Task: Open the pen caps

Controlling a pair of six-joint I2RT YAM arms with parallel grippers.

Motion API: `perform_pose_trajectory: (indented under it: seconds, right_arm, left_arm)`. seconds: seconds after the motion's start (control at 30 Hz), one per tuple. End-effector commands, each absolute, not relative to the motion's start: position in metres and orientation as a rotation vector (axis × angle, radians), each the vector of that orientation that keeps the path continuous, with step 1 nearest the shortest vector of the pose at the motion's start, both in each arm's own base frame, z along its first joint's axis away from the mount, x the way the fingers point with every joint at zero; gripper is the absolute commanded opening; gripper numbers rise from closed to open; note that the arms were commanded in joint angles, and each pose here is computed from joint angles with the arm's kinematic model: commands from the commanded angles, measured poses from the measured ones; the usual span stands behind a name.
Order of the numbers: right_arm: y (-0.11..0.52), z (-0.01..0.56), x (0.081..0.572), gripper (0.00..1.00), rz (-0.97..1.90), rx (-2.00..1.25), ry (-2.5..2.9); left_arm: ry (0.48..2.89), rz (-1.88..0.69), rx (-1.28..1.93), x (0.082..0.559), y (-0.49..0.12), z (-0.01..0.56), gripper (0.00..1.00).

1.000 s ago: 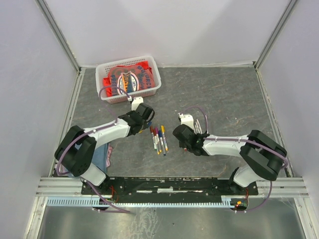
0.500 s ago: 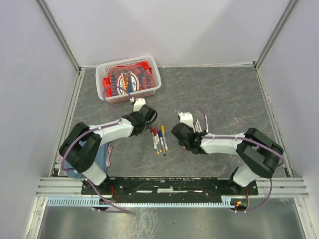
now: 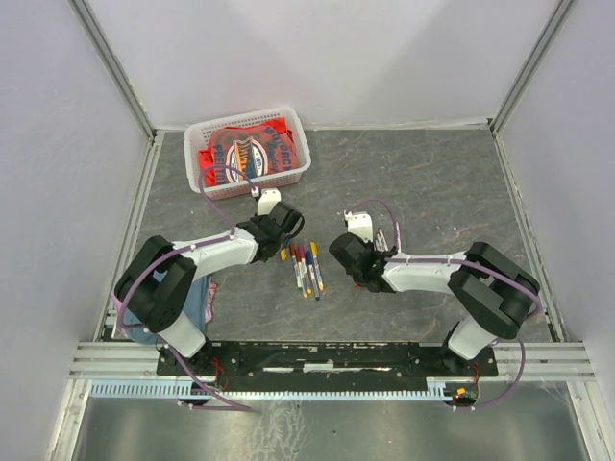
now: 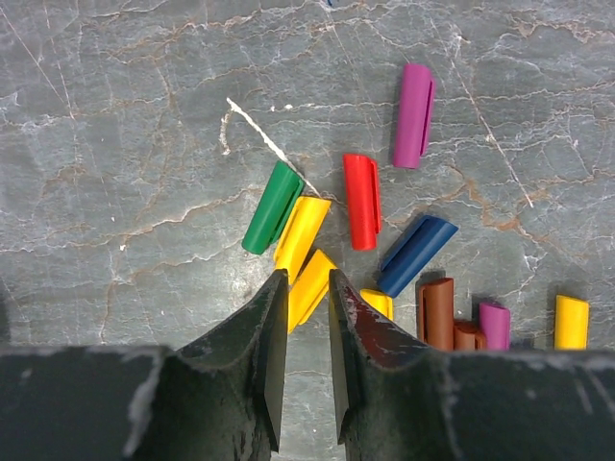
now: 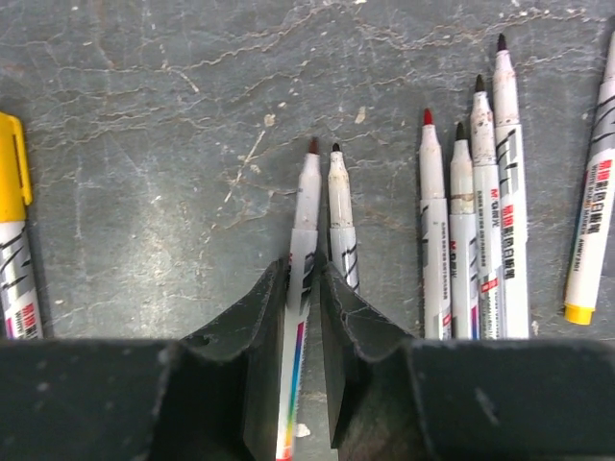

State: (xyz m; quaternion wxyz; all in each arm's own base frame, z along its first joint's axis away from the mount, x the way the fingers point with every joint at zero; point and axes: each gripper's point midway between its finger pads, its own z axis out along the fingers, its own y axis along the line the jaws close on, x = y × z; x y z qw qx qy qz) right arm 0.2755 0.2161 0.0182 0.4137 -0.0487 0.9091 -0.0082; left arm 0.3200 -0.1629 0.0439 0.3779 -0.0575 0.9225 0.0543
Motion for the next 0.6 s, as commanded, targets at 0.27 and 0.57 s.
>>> perform_pose_trajectory:
  seconds: [0.27, 0.57]
  right_arm:
    - [0.178, 0.006, 0.275, 0.27, -0.217, -0.151, 2.332]
    - [0.186, 0.032, 0.280, 0.31, -0.152, -0.169, 2.297]
  left_arm:
    - [2.271, 0.144, -0.165, 0.334, -0.164, 0.070, 0.30]
    - [2.234, 0.114, -0.181, 0.335, -0.164, 0.087, 0.31]
